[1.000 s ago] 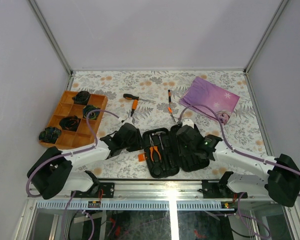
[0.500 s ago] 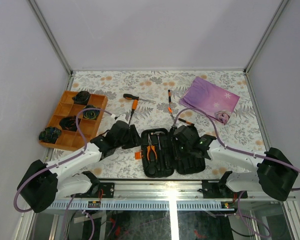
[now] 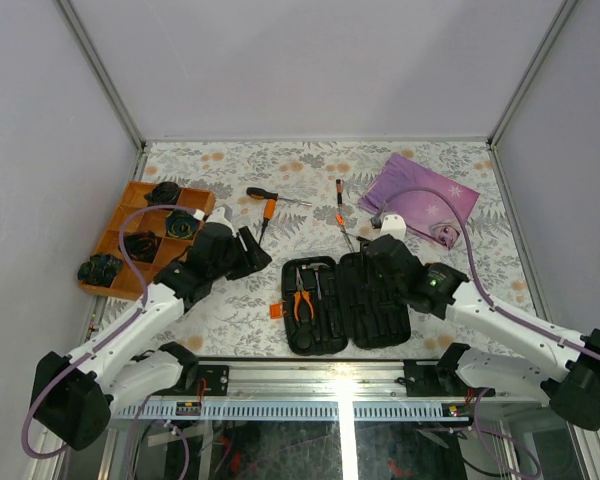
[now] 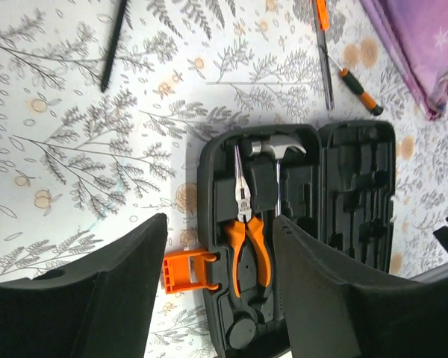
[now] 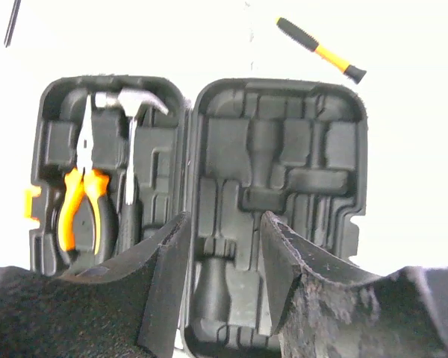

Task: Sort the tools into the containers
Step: Adjust the storage box at the center of the board.

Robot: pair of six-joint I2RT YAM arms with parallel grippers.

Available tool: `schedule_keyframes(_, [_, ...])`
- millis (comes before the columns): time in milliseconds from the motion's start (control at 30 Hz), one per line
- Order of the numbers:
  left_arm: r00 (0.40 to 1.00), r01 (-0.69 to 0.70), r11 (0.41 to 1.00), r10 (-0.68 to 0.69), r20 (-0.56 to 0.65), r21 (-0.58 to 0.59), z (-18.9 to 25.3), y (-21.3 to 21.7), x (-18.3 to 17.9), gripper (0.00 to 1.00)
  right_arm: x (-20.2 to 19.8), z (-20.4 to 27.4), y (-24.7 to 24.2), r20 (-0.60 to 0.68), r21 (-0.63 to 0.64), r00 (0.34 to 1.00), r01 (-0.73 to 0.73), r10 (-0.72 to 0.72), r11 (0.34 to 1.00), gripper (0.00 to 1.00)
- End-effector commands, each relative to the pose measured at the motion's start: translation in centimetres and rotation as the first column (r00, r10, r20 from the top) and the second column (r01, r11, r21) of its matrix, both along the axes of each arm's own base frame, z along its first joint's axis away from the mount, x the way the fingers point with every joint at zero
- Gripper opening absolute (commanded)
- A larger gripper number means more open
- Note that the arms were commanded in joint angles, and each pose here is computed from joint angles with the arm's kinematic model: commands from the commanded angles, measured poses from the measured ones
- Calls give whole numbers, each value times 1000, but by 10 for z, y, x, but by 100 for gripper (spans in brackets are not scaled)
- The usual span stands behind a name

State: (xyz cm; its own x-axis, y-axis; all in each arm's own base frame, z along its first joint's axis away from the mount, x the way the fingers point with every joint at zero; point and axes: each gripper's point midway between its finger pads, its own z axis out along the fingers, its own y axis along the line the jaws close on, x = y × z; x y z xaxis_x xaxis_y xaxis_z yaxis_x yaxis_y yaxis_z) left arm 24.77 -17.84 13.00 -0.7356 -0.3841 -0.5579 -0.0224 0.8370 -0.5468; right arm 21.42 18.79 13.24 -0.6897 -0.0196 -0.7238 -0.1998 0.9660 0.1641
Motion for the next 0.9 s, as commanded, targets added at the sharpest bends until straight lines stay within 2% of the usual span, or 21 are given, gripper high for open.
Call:
schedule_keyframes(0, [1000, 28, 999, -28, 3, -37, 18, 7, 2, 58, 35, 23, -20, 65, -108, 995, 85, -79, 990, 50])
schedule_keyframes(333, [999, -36, 998, 35, 21, 42, 29, 44, 6, 58, 107, 7, 23, -55, 38, 992, -113, 115, 993, 50])
schedule_keyframes(500, [999, -47, 995, 45, 31, 86, 32, 53, 2, 60, 145, 3, 46, -53, 82, 984, -166, 171, 983, 50])
schedule_keyframes(600, [998, -43, 995, 39, 46, 87, 37, 53, 2, 60, 165, -5, 65, -77, 99, 978, -187, 195, 977, 51])
schedule_keyframes(700, [997, -48, 994, 42, 60, 98, 43, 56, 2, 61, 182, -10, 88, -107, 173, 976, -171, 191, 970, 51])
schedule_keyframes(867, [993, -73, 989, 60, 97, 131, 58, 66, 0, 61, 207, -7, 126, -79, 219, 990, -100, 120, 971, 58])
